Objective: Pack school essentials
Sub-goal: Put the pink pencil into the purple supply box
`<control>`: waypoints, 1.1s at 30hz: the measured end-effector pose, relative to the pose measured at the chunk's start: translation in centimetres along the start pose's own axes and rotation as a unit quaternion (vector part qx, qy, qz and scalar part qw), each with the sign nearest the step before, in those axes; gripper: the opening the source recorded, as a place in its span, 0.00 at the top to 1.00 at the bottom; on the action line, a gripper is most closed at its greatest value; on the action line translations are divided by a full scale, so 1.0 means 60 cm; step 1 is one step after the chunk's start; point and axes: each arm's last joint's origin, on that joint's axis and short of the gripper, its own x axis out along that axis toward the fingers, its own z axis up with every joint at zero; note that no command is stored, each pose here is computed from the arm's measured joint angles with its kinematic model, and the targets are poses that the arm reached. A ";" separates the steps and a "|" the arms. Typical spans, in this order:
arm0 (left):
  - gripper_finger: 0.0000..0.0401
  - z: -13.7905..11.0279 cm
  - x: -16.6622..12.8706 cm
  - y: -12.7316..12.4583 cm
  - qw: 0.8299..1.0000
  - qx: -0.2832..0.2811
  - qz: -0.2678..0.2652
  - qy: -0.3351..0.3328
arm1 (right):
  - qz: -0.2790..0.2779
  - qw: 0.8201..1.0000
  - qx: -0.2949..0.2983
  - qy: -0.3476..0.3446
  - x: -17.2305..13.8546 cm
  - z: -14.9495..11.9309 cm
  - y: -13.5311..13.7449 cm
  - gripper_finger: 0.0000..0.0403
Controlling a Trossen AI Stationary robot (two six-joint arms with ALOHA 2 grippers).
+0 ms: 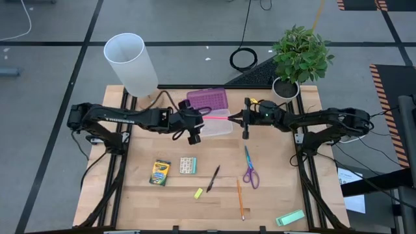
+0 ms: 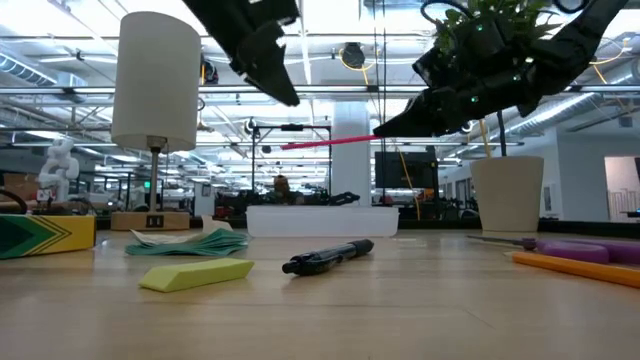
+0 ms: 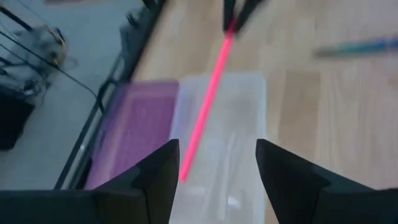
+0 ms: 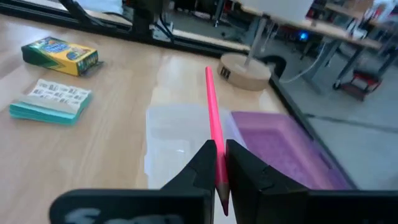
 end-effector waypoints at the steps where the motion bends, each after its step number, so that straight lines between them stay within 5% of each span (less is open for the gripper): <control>1: 0.46 -0.003 -0.002 0.003 1.000 -0.005 0.002 -0.005 | -0.001 1.000 0.010 0.002 0.001 -0.004 -0.003 0.96; 16: 0.46 -0.028 -0.010 0.007 1.000 -0.004 -0.009 -0.015 | 0.008 0.997 0.073 0.038 0.059 -0.022 -0.020 0.96; 33: 0.46 -0.016 -0.012 -0.003 0.997 -0.009 -0.050 -0.053 | 0.015 0.996 0.068 0.064 0.064 -0.028 -0.020 0.96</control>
